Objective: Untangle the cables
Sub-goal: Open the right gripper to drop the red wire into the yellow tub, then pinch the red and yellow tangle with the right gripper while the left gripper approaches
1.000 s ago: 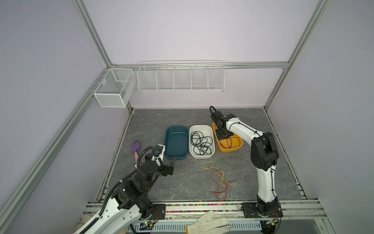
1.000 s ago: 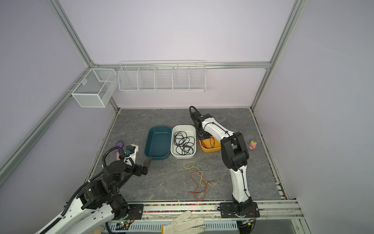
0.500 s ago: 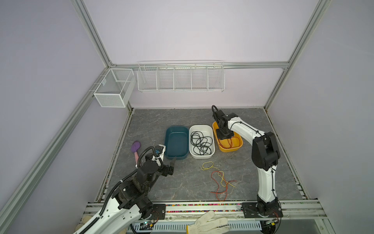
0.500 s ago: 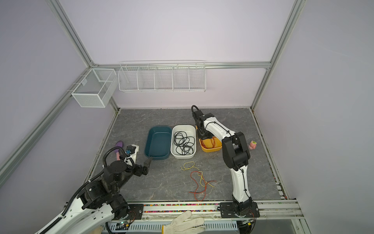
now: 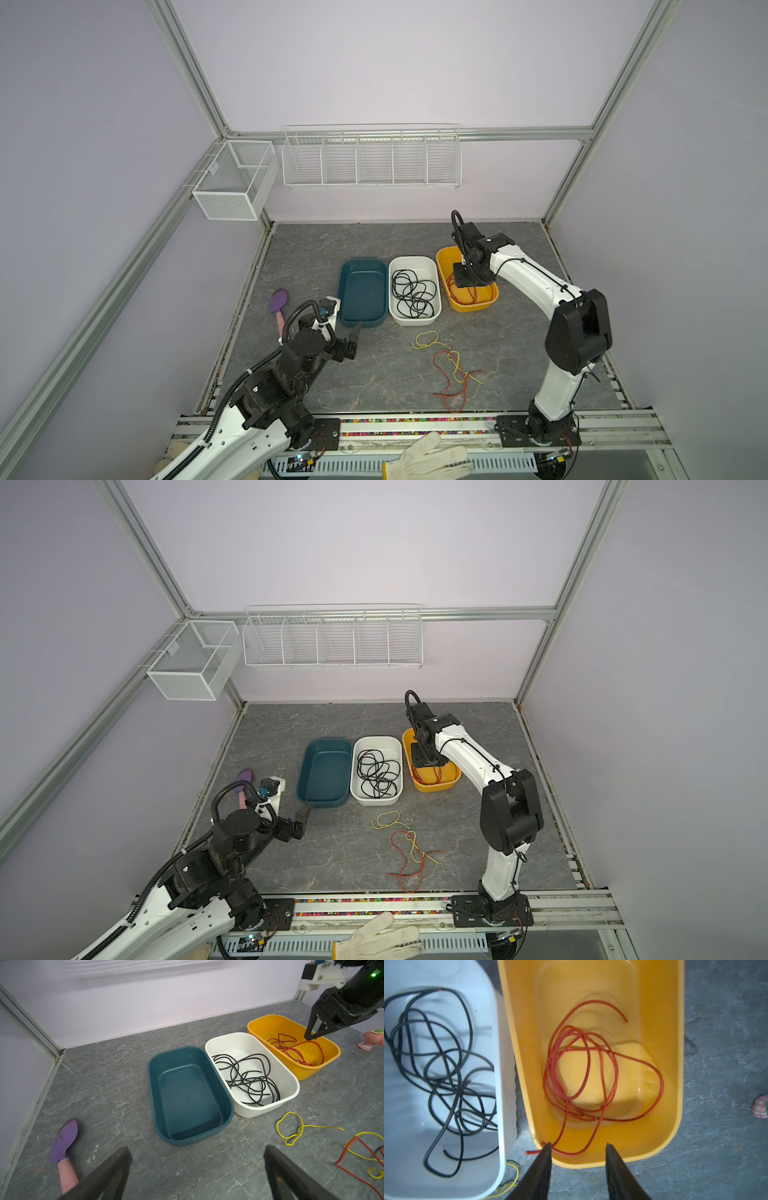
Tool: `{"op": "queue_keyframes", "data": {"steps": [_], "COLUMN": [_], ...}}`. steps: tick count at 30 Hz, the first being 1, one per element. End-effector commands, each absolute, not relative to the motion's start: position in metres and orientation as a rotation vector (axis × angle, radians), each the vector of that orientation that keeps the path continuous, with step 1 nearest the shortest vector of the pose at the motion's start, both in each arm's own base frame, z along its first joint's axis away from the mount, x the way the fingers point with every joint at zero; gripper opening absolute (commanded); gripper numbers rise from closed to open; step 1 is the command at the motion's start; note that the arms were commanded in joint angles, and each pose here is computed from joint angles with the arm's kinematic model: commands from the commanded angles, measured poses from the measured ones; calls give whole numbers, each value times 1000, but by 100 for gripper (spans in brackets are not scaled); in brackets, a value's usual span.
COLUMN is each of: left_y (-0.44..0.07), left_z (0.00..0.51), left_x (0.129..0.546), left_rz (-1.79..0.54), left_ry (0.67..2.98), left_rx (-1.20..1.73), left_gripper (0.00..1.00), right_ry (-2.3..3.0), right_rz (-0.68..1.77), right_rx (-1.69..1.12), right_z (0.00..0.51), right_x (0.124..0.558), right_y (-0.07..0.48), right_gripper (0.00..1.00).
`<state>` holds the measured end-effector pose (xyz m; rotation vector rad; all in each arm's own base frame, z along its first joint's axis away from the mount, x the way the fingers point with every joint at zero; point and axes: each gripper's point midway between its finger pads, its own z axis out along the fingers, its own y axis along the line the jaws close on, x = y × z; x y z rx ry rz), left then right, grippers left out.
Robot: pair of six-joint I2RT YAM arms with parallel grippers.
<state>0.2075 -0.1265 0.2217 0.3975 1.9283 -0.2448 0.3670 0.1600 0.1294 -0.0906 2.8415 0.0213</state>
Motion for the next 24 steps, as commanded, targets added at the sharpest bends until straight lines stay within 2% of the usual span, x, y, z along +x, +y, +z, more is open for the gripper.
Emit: {"op": "queue_keyframes", "data": {"steps": [1, 5, 10, 16, 19, 24], "left_y": [-125, -124, -127, -134, -143, -162], "left_z": [221, 222, 220, 214, 211, 211], "left_x": [209, 208, 208, 208, 207, 202], "left_rz": [-228, -232, -238, -252, -284, -362], "left_ry": [1923, 1924, 1931, 1962, 1981, 2018], "left_rx": [400, 394, 407, 441, 479, 557], "left_gripper": [99, 99, 99, 99, 99, 100], "right_ry": [2835, 2842, 2866, 2871, 2877, 2857], "right_rz": [237, 351, 388, 489, 581, 668], "right_rx": [-72, -102, -188, -286, -303, -334], "right_z": [136, 135, 123, 118, 114, 110], "right_x": [350, 313, 253, 188, 166, 153], "right_y": [176, 178, 172, 175, 179, 187], "right_gripper": [38, 40, 48, 48, 47, 47]}}
